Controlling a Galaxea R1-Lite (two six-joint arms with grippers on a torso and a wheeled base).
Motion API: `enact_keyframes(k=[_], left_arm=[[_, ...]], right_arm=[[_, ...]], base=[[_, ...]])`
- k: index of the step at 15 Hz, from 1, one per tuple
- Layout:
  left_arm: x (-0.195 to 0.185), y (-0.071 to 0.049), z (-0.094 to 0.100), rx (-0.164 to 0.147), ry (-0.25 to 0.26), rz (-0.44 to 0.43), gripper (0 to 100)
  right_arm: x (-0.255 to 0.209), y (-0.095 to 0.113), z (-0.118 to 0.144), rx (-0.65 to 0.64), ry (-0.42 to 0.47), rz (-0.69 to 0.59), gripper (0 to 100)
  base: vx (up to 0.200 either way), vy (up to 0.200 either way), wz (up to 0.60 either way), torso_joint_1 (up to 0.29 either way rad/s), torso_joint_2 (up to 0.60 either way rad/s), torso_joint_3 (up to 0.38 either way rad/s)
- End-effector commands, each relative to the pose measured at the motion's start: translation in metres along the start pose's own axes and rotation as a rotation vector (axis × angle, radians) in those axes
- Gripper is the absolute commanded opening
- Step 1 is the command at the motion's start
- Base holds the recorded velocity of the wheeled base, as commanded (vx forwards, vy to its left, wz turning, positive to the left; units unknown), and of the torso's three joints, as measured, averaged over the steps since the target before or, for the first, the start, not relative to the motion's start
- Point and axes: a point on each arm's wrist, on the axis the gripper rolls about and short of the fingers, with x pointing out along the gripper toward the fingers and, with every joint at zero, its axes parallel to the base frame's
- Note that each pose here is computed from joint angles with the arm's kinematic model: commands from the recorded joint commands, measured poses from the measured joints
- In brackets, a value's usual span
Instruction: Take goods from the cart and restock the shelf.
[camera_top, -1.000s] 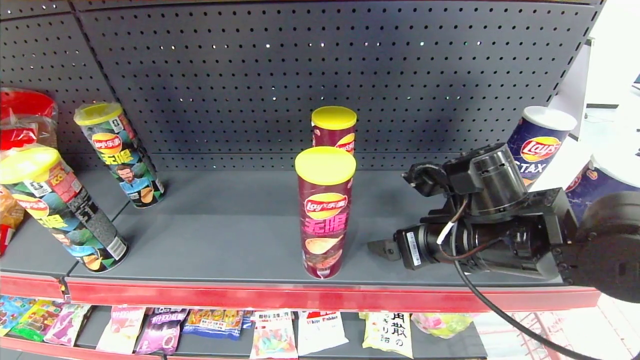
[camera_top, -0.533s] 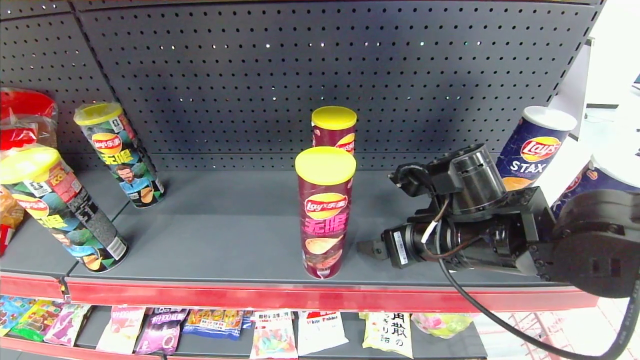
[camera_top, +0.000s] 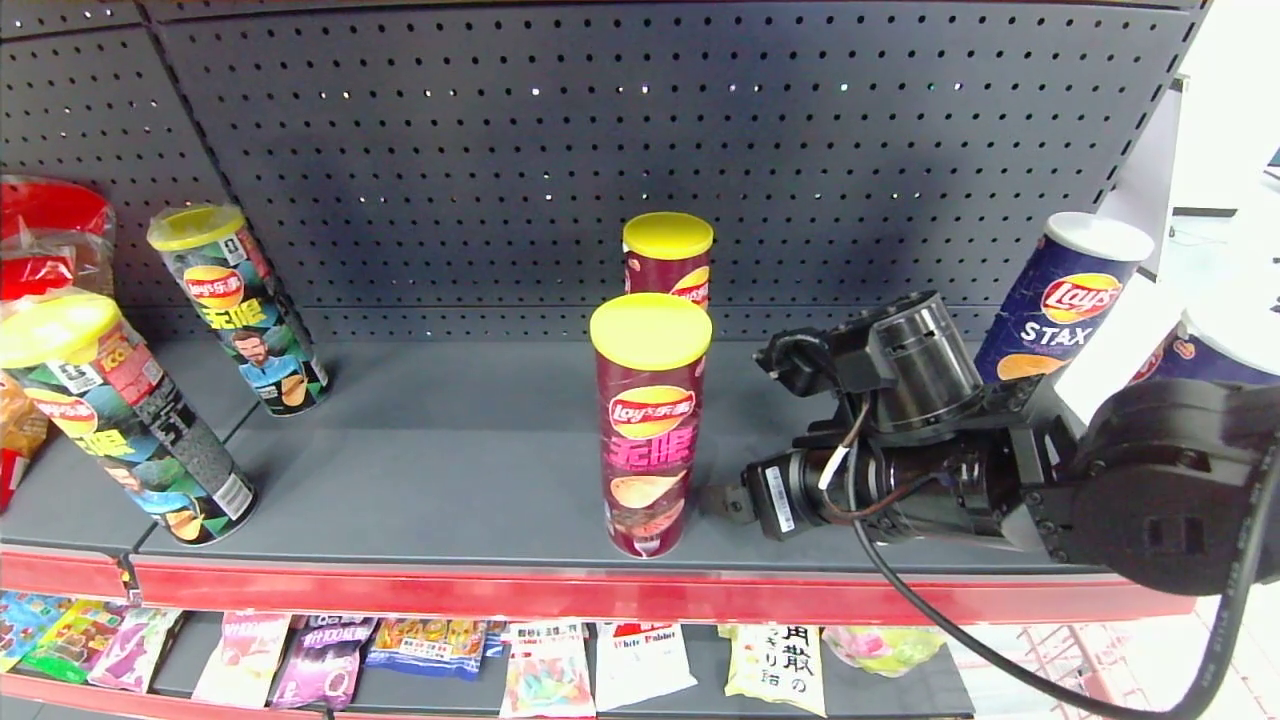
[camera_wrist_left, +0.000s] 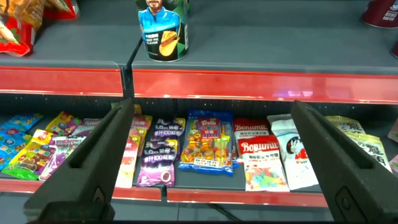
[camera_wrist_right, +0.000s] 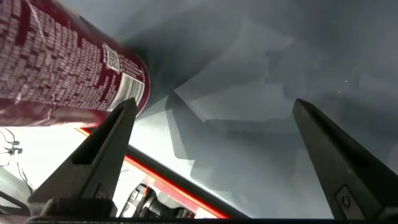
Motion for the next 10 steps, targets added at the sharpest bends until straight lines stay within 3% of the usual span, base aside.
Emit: enact_keyframes(k=[1,10], left_arm=[[0.0,0.0,0.0,0.0,0.0,0.0,100],[0.0,0.0,0.0,0.0,0.0,0.0,100]], right_arm=[[0.0007,0.0007,-0.0004,-0.002,0.002,0.001,100],[0.0009,0.0059,0.0001,-0.008,0.0,0.013,100]], base=[[0.0,0.0,0.0,0.0,0.0,0.0],[0.0,0.0,0.0,0.0,0.0,0.0]])
